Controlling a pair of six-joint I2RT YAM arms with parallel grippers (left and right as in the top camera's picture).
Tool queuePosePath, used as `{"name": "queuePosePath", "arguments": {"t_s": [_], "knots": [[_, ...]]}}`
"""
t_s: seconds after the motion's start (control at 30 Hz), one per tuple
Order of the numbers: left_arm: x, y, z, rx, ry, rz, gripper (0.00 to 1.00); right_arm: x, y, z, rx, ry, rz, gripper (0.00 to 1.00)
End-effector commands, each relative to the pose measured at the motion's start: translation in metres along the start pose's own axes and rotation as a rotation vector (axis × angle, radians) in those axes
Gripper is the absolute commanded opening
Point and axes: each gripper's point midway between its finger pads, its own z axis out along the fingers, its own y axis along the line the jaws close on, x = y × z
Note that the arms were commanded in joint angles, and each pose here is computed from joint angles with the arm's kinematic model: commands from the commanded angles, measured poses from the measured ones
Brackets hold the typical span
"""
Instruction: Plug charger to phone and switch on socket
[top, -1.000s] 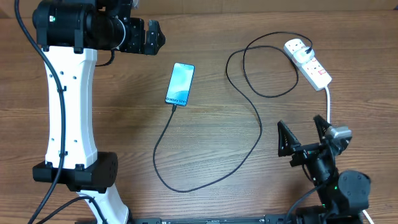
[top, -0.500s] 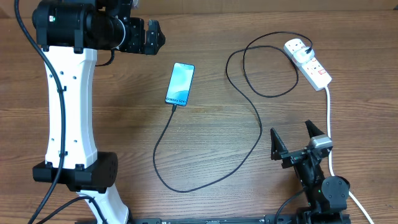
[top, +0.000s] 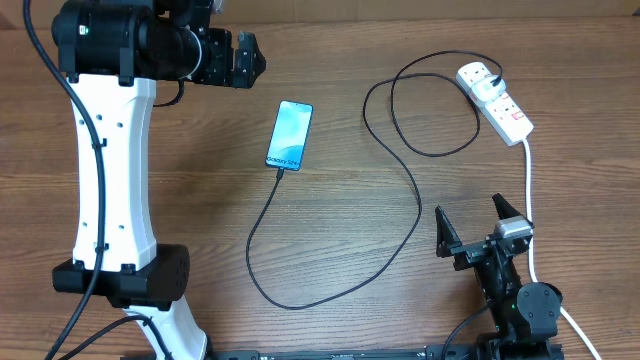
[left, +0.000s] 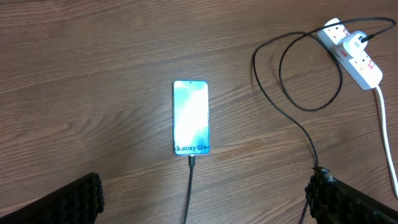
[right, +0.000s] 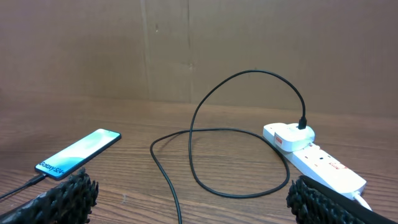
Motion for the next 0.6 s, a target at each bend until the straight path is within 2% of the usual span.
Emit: {"name": "queuePosePath", "arguments": {"t_s": [0.0, 0.3, 0.4, 0.47, 0.57], "knots": [[0.000, 0.003, 0.002, -0.004, 0.003, 0.012, 1.00, 0.002, -0.003, 0.000, 0.018, -0.005, -0.005, 1.00], [0.000, 0.004, 0.003, -0.009, 0.005, 0.012, 1.00, 0.002, -0.003, 0.000, 0.018, -0.005, -0.005, 1.00], [0.002, 0.011, 0.002, -0.056, 0.014, 0.010, 1.00, 0.001, -0.003, 0.000, 0.018, -0.005, -0.005, 1.00], [0.018, 0.015, -0.011, -0.097, 0.052, 0.001, 1.00, 0.002, -0.003, 0.000, 0.018, -0.005, -0.005, 1.00], [0.028, 0.016, -0.039, -0.139, 0.015, 0.010, 1.00, 0.002, -0.003, 0.000, 0.018, -0.005, -0.005, 1.00]]}}
